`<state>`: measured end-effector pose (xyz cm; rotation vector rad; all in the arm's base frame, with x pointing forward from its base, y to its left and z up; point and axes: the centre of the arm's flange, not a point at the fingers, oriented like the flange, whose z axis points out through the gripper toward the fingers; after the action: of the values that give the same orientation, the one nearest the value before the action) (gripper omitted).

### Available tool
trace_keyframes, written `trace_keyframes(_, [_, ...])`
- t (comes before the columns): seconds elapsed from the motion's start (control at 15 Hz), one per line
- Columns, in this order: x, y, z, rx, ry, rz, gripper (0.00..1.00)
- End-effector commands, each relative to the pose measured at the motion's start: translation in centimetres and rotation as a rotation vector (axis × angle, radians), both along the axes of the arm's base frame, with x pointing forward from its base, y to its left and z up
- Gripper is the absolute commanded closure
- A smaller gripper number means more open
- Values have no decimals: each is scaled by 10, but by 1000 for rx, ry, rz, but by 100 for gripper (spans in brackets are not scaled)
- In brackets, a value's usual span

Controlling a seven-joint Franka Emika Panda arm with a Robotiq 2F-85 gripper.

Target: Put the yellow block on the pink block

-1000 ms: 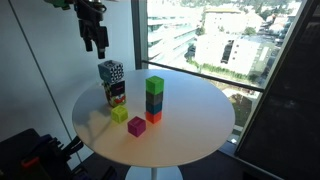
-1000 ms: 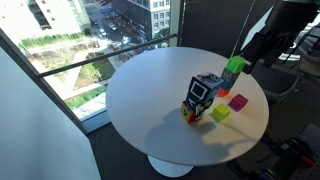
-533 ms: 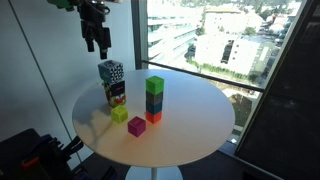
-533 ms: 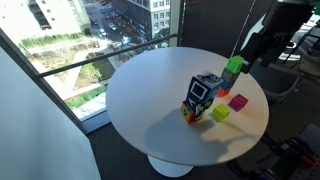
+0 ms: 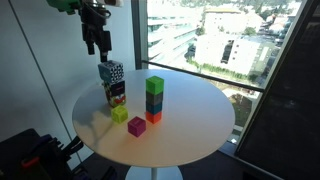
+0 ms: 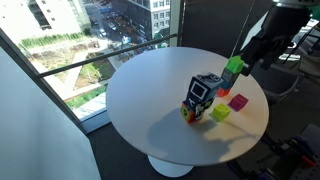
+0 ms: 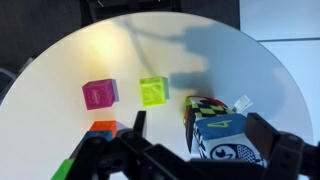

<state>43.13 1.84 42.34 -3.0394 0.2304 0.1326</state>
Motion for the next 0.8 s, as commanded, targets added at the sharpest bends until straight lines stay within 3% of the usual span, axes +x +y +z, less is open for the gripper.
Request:
trace_keyframes(0.0, [2,-13,-13,-19,-8,-2,0])
trace_keyframes(0.73, [-5,-32,-78,-7,-71,60,0])
